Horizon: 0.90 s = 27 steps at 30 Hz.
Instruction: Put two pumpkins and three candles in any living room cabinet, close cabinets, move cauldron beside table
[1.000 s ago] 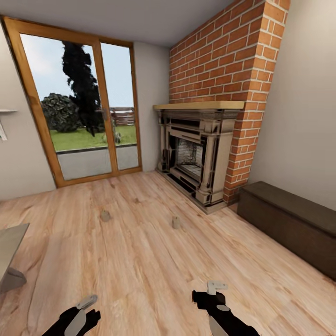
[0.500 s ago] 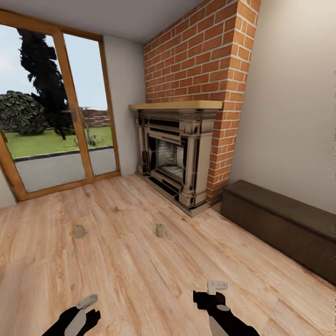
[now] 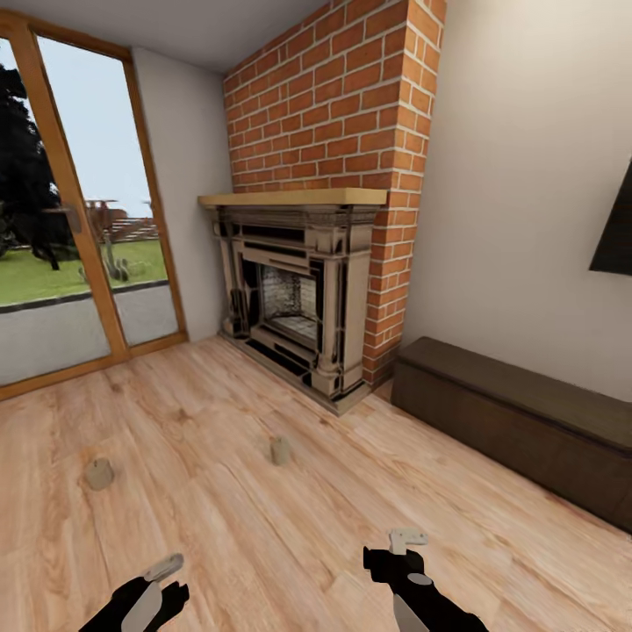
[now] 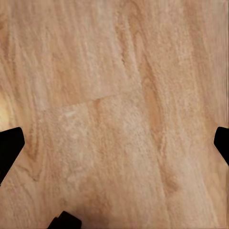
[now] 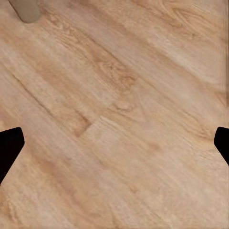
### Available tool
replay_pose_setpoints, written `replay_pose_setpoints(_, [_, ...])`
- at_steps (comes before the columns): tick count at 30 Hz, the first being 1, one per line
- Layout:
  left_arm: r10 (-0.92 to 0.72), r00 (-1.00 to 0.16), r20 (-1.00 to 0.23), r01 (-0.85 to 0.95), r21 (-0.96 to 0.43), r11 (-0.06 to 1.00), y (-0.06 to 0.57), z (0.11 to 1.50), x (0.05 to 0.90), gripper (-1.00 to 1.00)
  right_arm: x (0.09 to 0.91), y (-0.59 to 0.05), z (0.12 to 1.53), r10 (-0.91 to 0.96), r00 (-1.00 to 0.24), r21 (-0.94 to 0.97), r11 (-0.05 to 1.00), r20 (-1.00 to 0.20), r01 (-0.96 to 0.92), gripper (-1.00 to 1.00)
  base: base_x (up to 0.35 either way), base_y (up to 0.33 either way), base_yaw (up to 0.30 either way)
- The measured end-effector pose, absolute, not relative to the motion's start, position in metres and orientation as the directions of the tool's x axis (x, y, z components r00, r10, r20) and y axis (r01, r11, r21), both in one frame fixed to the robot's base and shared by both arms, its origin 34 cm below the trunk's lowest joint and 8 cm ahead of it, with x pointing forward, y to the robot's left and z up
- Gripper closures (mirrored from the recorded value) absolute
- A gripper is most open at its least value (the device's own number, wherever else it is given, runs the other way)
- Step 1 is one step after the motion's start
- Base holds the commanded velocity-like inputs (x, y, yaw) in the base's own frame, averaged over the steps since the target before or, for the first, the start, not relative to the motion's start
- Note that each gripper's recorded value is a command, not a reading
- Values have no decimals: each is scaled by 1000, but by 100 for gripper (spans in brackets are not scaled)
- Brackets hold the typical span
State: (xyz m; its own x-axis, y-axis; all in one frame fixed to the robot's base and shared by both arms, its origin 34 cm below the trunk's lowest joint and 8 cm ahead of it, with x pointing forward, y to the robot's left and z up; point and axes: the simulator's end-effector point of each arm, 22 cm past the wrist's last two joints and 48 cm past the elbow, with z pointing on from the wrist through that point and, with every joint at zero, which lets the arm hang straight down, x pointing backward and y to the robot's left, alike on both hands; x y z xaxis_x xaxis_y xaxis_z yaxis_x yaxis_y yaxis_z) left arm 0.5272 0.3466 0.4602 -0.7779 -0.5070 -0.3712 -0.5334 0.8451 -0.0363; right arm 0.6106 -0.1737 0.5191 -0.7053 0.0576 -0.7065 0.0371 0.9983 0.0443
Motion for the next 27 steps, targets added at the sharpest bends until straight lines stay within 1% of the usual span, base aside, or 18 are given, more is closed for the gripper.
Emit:
replay_pose_setpoints(6, [-507,-778,-371,-533,-36,845,347,460,527,-100,610,-174,519,59,-706,45,998,-706,38,-100,277,68,-290])
replay_pose_setpoints(9, [-507,-779,-370,-533,-37,846,346,460,527,-100,610,-174,519,62,-706,47,998,-705,41,-100,174,8,-290])
replay_pose_setpoints(27, [-504,-780,-369,-530,-38,847,343,459,527,-100,610,-174,518,64,-708,48,998,-703,43,-100,11,9,-290])
